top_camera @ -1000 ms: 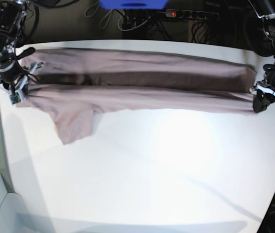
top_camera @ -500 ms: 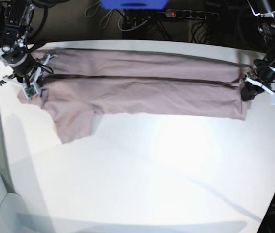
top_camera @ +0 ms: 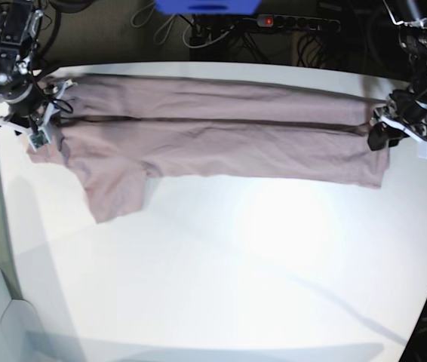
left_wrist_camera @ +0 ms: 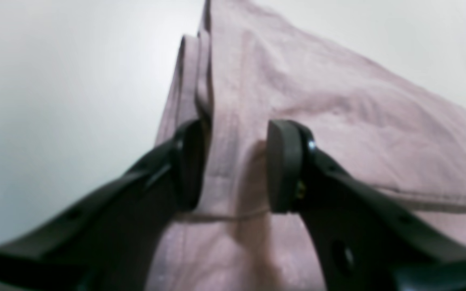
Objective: Layout the t-shirt on the table in an organized manner, then fold the t-shirt properly
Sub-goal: 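Lower the folded hem onto the shirt with both grippers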
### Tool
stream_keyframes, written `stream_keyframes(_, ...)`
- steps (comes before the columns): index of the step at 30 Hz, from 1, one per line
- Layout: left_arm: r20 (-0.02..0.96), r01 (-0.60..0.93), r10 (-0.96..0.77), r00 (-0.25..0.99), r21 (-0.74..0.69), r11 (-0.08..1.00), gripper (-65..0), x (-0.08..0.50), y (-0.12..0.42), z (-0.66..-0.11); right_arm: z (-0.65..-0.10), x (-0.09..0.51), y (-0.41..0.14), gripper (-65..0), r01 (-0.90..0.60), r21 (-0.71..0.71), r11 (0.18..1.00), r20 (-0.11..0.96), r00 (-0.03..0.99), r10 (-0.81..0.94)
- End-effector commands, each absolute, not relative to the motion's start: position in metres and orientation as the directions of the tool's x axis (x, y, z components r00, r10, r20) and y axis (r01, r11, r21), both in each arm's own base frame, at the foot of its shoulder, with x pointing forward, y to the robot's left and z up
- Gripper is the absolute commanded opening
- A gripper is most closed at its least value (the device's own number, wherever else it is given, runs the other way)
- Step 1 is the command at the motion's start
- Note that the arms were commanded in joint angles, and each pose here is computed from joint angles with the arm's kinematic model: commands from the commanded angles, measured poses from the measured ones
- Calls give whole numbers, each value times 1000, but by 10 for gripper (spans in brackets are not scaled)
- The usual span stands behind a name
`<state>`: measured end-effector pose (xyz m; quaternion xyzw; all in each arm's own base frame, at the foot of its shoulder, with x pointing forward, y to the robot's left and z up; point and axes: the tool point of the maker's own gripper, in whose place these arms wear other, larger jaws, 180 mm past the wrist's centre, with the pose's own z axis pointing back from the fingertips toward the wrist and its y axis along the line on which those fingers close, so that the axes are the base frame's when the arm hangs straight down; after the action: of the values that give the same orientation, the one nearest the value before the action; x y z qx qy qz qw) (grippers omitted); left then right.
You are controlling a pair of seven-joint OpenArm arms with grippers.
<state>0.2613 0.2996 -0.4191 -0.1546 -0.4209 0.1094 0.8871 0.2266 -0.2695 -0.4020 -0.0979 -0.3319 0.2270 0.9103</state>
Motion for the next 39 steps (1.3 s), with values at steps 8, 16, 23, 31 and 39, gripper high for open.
stream_keyframes(8,744,-49,318,588,-359,932,-389,269,306,-406,-357,236,-312,-335,-250,-443,861,591,640,490)
stream_keyframes(16,744,-51,318,588,-358,932,-388,268,307,-406,-338,283,-295,-335,-249,-463,851,590,629,506)
stream_keyframes(23,724,-51,315,613,-362,931,-388,265,304,-410,-337,340,-233,-335,-367,-425,827,585,586,561)
stream_keyframes(31,721,-42,307,621,-361,932,-388,270,302,-408,-369,378,-216,-335,-414,-317,853,574,632,520)
stream_keyframes(39,721,-44,308,621,-360,932,-388,270,302,-408,-392,390,-206,-335,-424,-227,877,558,681,474)
